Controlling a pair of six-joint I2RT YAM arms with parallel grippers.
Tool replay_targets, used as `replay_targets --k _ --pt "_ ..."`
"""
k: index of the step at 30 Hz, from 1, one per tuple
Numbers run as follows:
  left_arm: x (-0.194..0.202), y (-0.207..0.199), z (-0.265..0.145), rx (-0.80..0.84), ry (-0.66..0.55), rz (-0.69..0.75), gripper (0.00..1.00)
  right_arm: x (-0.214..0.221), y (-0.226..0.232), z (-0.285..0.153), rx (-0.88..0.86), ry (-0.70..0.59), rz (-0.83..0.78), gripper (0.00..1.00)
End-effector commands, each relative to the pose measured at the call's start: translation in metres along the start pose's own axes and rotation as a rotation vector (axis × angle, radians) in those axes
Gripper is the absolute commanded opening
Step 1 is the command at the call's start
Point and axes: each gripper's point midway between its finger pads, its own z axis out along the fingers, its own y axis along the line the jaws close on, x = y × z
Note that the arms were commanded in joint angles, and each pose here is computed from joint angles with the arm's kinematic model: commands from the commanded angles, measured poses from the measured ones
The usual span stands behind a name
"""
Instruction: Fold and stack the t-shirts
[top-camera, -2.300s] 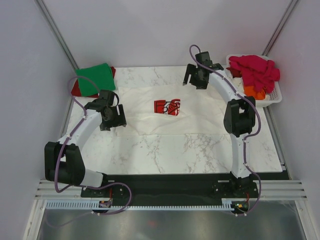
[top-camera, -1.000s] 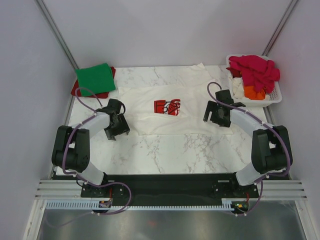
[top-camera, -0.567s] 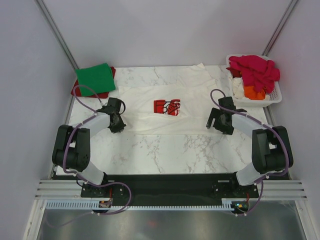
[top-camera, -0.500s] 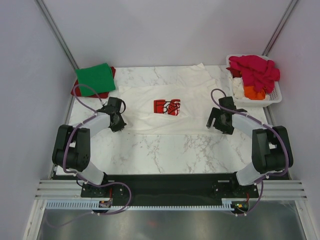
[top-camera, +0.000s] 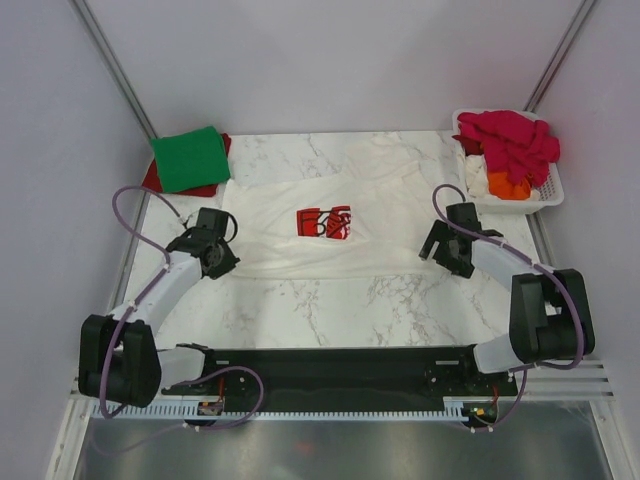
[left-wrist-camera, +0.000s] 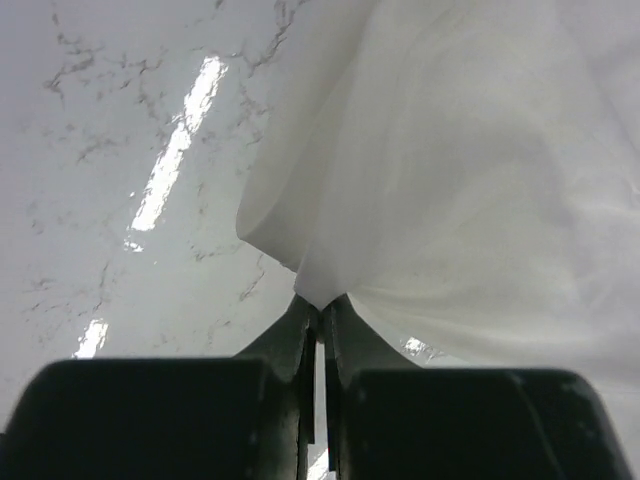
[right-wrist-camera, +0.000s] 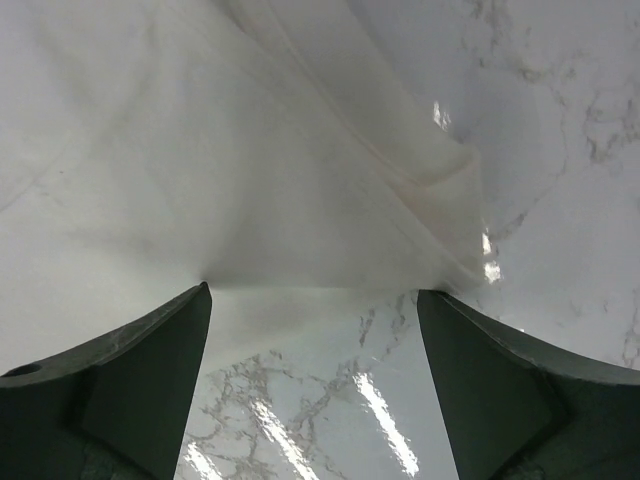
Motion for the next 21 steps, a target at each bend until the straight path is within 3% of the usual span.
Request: replay_targets --k 1,2,3,4,5,8,11,14,17,21 --pt "0.014 0.032 -0.012 -0.108 0.021 -0.059 0.04 0.022 -0.025 -0.009 0.078 0.053 0.029 0.93" --pt "0.021 0.03 -0.018 -0.082 0.048 -0.081 0.24 0.023 -0.024 -0.012 0.071 0.054 0.027 0.93" --pt "0.028 0.027 -0.021 -0.056 0.079 -0.091 0.35 0.021 -0.022 -0.017 0.059 0.047 0.026 0.93" --pt "0.035 0.027 -0.025 -0.045 0.101 -0.095 0.6 0.02 -0.021 -0.021 0.052 0.047 0.022 0.93" --pt "0.034 0.022 -0.033 0.001 0.09 -0.115 0.7 0.019 -0.019 -0.027 0.045 0.049 0.013 0.94" --pt "0.029 0.006 -0.052 0.114 0.084 -0.139 0.85 0.001 -0.005 -0.048 -0.019 -0.016 0.001 0.94" --pt "0.002 -0.011 -0.071 0.199 -0.008 -0.127 0.81 -0.025 0.033 -0.076 -0.168 -0.101 -0.039 0.95" --pt "-0.021 -0.038 -0.063 0.258 -0.034 -0.07 0.77 -0.047 0.082 -0.093 -0.307 -0.145 -0.097 0.96" --pt "-0.033 -0.059 -0.039 0.246 -0.004 -0.038 0.73 -0.067 0.124 -0.08 -0.408 -0.104 -0.126 0.96" --pt "-0.034 -0.073 0.002 0.207 0.039 -0.003 0.71 -0.069 0.152 -0.023 -0.414 0.032 -0.151 0.94"
